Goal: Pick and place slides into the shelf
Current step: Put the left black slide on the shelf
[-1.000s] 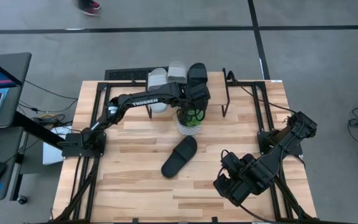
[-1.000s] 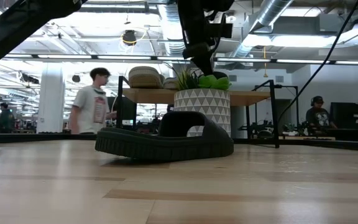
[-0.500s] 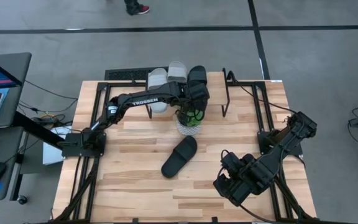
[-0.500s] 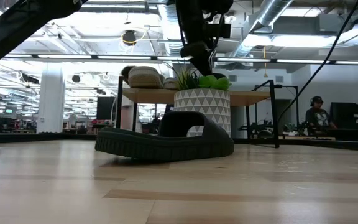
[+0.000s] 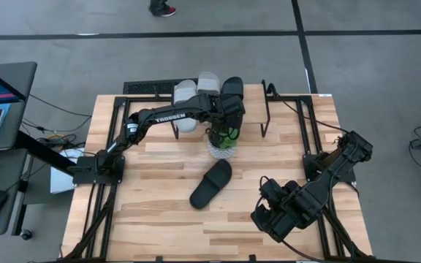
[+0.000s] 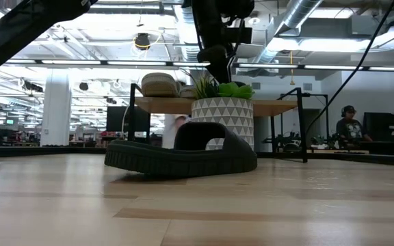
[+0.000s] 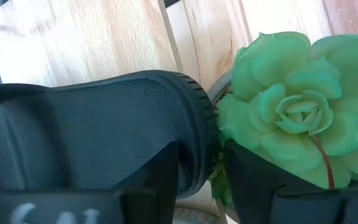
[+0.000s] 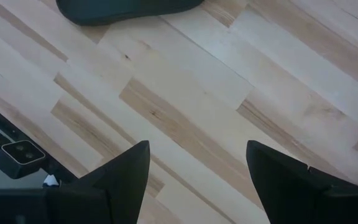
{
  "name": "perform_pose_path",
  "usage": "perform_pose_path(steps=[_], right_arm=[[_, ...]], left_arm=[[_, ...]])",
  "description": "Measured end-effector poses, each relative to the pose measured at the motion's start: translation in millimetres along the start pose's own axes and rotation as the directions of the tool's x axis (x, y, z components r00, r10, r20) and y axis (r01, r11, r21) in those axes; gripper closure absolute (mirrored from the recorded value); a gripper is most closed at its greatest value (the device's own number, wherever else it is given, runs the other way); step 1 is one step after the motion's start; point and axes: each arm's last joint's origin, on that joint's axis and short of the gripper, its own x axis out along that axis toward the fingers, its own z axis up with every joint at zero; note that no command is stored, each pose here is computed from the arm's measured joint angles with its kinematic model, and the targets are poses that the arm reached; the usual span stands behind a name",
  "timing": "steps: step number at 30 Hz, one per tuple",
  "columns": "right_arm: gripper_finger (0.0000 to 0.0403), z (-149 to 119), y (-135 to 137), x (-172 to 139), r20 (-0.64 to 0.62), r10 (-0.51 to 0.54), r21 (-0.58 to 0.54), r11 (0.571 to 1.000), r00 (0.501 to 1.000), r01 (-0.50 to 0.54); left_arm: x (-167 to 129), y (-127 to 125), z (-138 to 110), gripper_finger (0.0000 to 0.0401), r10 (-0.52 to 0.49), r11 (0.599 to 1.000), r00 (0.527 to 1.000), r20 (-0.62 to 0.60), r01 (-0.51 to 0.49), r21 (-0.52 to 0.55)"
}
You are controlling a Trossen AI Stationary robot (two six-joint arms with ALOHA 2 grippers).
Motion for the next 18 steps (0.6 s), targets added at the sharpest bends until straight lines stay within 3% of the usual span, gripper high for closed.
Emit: perform_pose_path(steps=[8, 18], right_arm=[[0.0143, 0.0, -0.3, 0.0, 0.001, -0.003, -0.002, 1.0, 1.0, 0.003], [0.0143, 0.0, -0.3, 0.0, 0.001, -0.003, -0.004, 1.0, 1.0, 0.003]], left_arm=[[-0.2, -1.6, -0.6, 0.0235, -0.021, 1.0, 1.0, -0.004, 0.02, -0.008], [-1.6, -7.1, -1.8, 0.023, -0.045, 0.999, 0.998, -0.035, 0.045, 0.008]])
